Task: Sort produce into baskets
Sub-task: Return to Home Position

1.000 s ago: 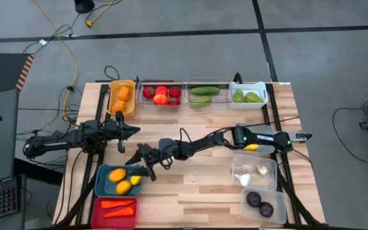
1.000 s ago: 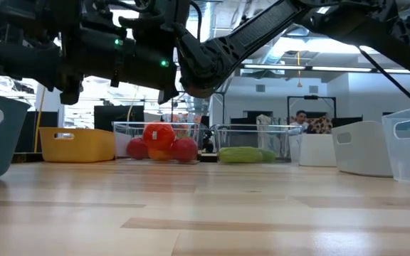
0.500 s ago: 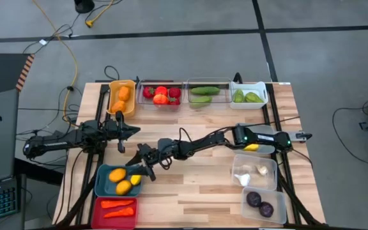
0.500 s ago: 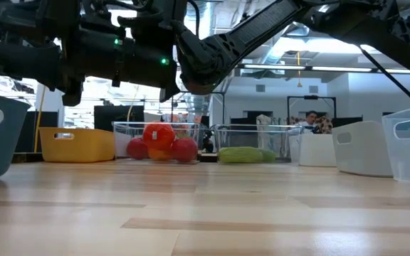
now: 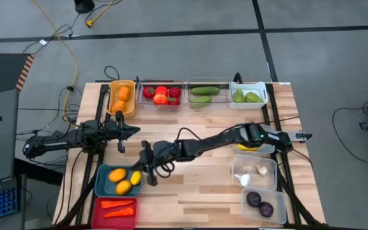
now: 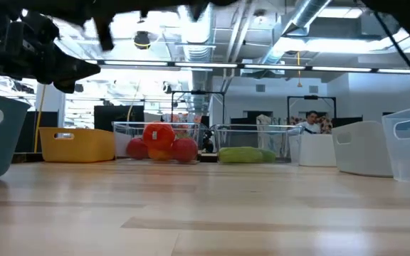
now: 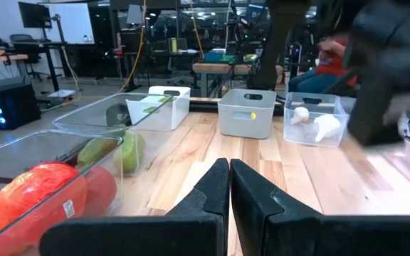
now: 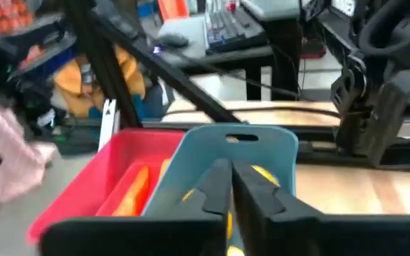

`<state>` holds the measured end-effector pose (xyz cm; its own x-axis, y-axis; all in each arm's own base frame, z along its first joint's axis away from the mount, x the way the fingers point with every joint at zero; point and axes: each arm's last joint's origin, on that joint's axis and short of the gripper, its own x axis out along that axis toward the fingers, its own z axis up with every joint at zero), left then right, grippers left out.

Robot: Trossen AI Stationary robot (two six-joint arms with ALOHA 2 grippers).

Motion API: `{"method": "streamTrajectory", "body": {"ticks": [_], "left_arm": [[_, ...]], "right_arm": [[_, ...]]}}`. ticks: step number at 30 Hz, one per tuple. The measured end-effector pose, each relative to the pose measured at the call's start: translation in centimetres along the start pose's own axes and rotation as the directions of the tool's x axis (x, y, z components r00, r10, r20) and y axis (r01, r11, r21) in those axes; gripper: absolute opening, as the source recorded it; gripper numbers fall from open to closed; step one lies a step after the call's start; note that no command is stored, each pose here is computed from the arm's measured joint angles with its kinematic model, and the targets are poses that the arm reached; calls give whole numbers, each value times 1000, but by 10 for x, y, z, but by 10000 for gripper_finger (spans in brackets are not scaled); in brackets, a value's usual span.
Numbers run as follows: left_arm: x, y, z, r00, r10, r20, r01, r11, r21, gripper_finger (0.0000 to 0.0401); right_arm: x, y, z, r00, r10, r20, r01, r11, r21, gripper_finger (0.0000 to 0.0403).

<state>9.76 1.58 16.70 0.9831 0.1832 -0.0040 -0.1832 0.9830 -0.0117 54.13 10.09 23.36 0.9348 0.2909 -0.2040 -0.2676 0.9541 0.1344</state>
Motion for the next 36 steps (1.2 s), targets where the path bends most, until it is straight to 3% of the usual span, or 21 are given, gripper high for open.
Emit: {"method": "streamTrajectory", "body": {"ticks": [5, 12, 17, 22, 28, 36], "left_arm": [[0, 0, 0, 1000, 0, 0, 0, 1000, 0, 2], [0, 0, 0, 1000, 0, 0, 0, 1000, 0, 2], [0, 0, 0, 1000, 0, 0, 0, 1000, 0, 2], [0, 0, 0, 1000, 0, 0, 0, 1000, 0, 2], [0, 0, 0, 1000, 0, 0, 0, 1000, 0, 2], [0, 0, 0, 1000, 0, 0, 0, 1000, 0, 2]], "right_arm": [[-27, 7, 31, 996, -27, -84, 23, 998, -51, 18], [-68, 8, 69, 978, -139, -155, 121, 985, -124, 46], [-96, 14, 90, 964, -181, -196, 146, 973, -181, 19], [-119, 18, 105, 955, -198, -222, 152, 966, -209, 17], [-146, 21, 104, 954, -212, -212, 164, 961, -223, 30], [-205, 22, 83, 935, -328, -136, 298, 933, -204, 20]]}}
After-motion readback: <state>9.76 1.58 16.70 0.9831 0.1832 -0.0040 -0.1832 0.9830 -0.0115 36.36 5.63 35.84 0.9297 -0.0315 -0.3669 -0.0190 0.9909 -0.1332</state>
